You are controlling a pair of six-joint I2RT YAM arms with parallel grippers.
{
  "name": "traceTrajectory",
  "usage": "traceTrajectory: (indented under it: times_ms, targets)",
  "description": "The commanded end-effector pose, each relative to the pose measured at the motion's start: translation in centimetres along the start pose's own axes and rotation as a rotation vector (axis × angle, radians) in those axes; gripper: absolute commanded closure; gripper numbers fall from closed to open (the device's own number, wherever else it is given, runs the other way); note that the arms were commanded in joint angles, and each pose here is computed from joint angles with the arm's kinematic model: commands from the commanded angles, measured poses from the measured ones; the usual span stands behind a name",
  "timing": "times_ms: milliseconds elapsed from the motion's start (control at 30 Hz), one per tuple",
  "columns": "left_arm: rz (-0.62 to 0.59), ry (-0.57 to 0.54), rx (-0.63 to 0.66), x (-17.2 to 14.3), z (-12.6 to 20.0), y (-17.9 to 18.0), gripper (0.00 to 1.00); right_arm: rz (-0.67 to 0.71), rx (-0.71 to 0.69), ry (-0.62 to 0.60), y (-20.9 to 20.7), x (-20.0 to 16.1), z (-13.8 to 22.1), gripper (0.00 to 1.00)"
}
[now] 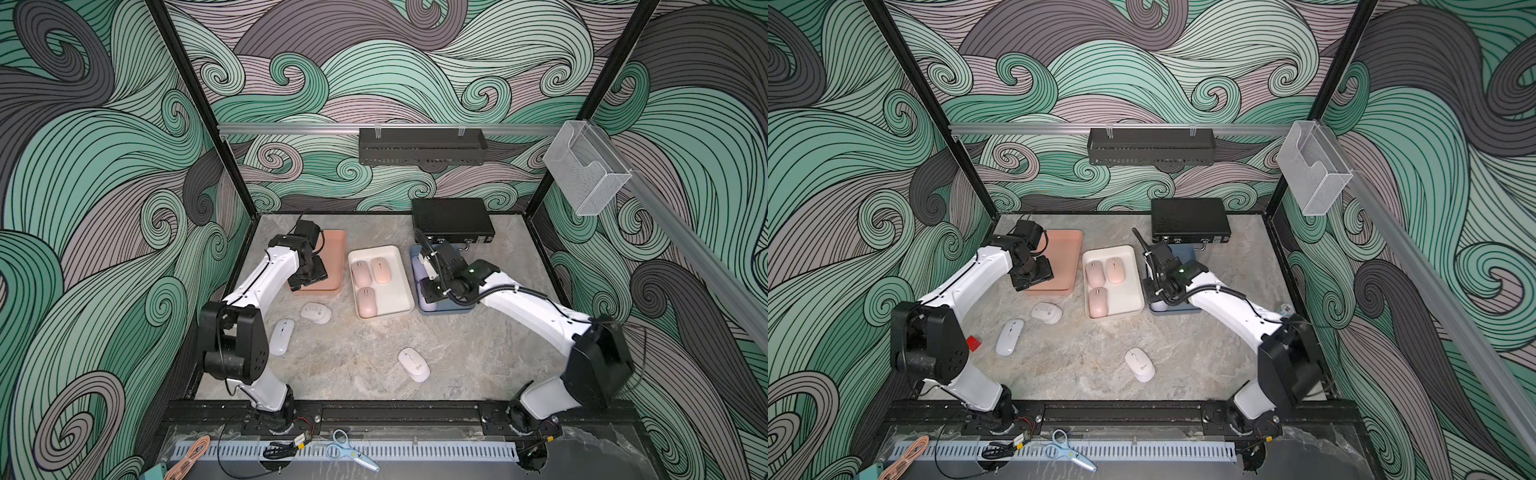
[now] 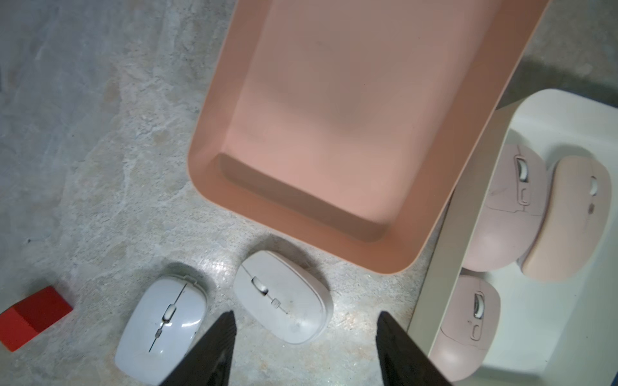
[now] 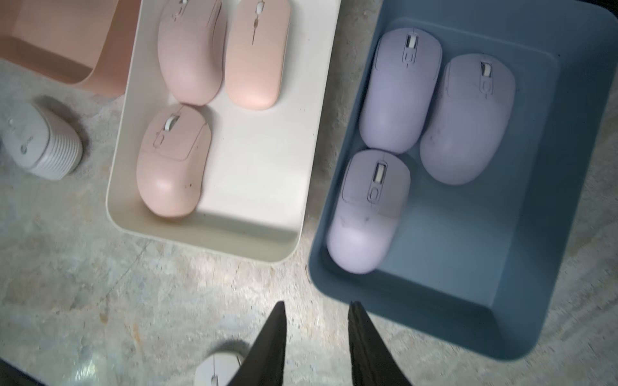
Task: Place the mice by color into the storage box
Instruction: Move the storage box to the center of the board.
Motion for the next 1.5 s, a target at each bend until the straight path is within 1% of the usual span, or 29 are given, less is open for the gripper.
traceTrajectory:
  times_ms: [0,100,200,300,400,600,767,933,1200,1300,1467]
  targets:
    - [0.003,0.069,-0.048,0.8,-2.3,-0.4,0.38,0.039,-0.012,0.046,0.8,1.8,-2.4,0.76]
    - [0.016,0.110,-0.067,1.6,-4.3,-0.5,0.42,0.039,-0.036,0.053,1.4,3.4,-4.5,0.75]
    - [-0.006,0.128,-0.073,2.3,-5.4,-0.7,0.42,0.035,-0.050,0.064,1.7,4.8,-6.5,0.72]
    - [-0.024,0.135,-0.099,2.8,-6.2,-1.3,0.42,0.030,-0.068,0.094,1.8,5.8,-8.6,0.72]
    - [-0.036,0.163,-0.114,2.7,-7.2,-1.6,0.43,0.026,-0.082,0.131,2.0,6.2,-10.6,0.73]
    - [-0.045,0.211,-0.155,1.6,-8.9,-2.3,0.44,-0.010,-0.135,0.139,1.5,6.3,-12.5,0.75]
    - [-0.040,0.242,-0.197,1.1,-9.6,-3.1,0.47,-0.024,-0.161,0.144,0.8,5.7,-12.8,0.81]
    - [-0.041,0.260,-0.226,0.5,-9.8,-3.9,0.47,-0.033,-0.164,0.100,0.5,5.5,-11.5,0.81]
    - [-0.075,0.321,-0.239,-2.1,-10.4,-6.3,0.48,-0.046,-0.227,0.120,-1.3,4.1,-11.3,0.81]
    - [-0.089,0.317,-0.234,-2.6,-10.0,-7.2,0.48,-0.047,-0.250,0.118,-2.0,3.5,-11.0,0.81]
    - [-0.091,0.300,-0.265,-3.7,-9.4,-8.8,0.49,-0.045,-0.268,0.116,-3.0,2.5,-9.9,0.81]
Point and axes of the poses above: each gripper's point midway between its finger pads, its own z axis back along the fingers, its own y axis along the line the jaws close on, x = y × z, the point moved 2 cm from there along z, back along the fingers, and after that the axes turned 15 degrees about -z, right-handed, at the moved point
